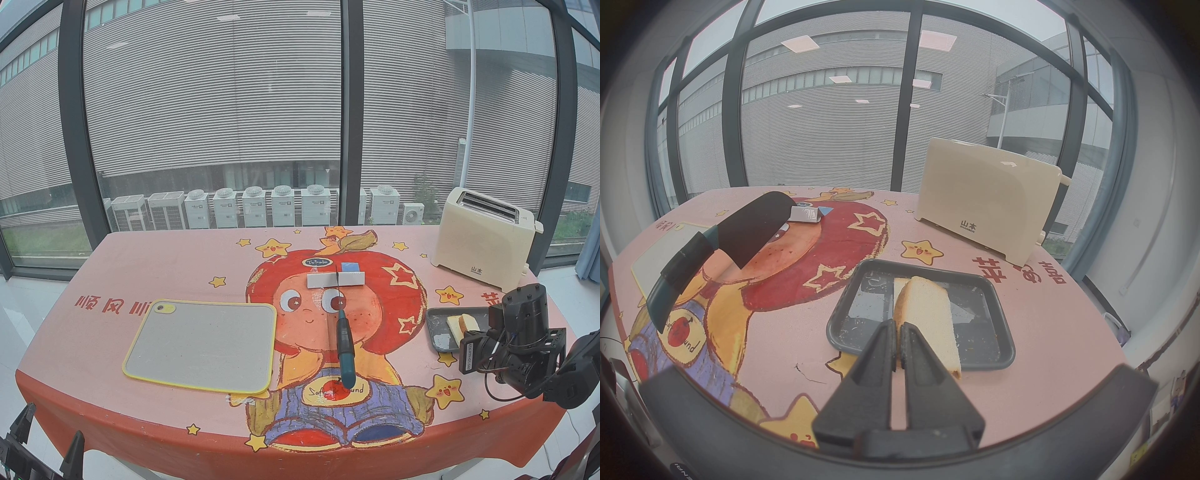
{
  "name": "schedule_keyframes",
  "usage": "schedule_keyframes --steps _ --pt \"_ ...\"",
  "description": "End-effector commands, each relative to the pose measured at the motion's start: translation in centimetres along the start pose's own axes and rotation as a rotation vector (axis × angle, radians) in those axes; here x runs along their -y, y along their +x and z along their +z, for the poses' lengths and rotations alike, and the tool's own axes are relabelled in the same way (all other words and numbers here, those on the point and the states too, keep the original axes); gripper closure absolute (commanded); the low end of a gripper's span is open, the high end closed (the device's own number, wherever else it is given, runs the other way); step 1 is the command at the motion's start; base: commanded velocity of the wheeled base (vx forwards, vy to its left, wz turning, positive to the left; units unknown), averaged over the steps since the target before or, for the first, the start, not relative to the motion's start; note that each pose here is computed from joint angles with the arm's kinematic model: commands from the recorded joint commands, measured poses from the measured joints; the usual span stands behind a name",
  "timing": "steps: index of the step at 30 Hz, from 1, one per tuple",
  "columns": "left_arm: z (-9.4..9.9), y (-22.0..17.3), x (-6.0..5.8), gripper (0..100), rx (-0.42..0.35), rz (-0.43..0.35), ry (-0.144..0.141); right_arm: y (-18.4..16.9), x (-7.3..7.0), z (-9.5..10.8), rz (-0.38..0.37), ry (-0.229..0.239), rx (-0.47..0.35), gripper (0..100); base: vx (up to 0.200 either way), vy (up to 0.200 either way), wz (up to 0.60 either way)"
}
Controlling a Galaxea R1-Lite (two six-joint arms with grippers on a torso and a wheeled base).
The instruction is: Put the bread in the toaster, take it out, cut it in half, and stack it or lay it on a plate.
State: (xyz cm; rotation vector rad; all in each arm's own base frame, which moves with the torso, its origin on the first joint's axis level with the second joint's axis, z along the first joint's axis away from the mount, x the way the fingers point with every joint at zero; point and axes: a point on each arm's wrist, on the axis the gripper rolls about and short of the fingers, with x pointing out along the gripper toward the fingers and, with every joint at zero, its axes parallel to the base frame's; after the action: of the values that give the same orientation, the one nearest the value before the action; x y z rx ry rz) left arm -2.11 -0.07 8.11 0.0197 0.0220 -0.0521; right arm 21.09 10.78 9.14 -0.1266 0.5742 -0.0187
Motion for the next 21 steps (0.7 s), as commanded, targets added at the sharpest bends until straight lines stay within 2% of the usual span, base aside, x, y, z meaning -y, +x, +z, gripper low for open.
schedule_keyframes --steps 1,4,5,21 --pt "-0.49 0.14 0.0 0 -0.019 -0.001 -0.001 -0.03 -0.12 -0.06 0.004 -0.003 -0.001 100 0.0 0.0 0.0" --pt "-0.49 0.14 0.0 0 -0.019 0.001 -0.001 -0.03 -0.12 -0.06 0.004 -0.003 -0.001 100 0.0 0.0 0.0" --pt "-0.49 0.14 0.0 0 -0.019 0.001 -0.001 -0.03 -0.12 -0.06 0.004 -0.003 -0.001 0 0.0 0.0 0.0" --pt "-0.49 0.14 0.0 0 -0.019 -0.001 -0.001 0.1 -0.19 -0.01 0.008 0.009 0.025 0 0.0 0.0 0.0"
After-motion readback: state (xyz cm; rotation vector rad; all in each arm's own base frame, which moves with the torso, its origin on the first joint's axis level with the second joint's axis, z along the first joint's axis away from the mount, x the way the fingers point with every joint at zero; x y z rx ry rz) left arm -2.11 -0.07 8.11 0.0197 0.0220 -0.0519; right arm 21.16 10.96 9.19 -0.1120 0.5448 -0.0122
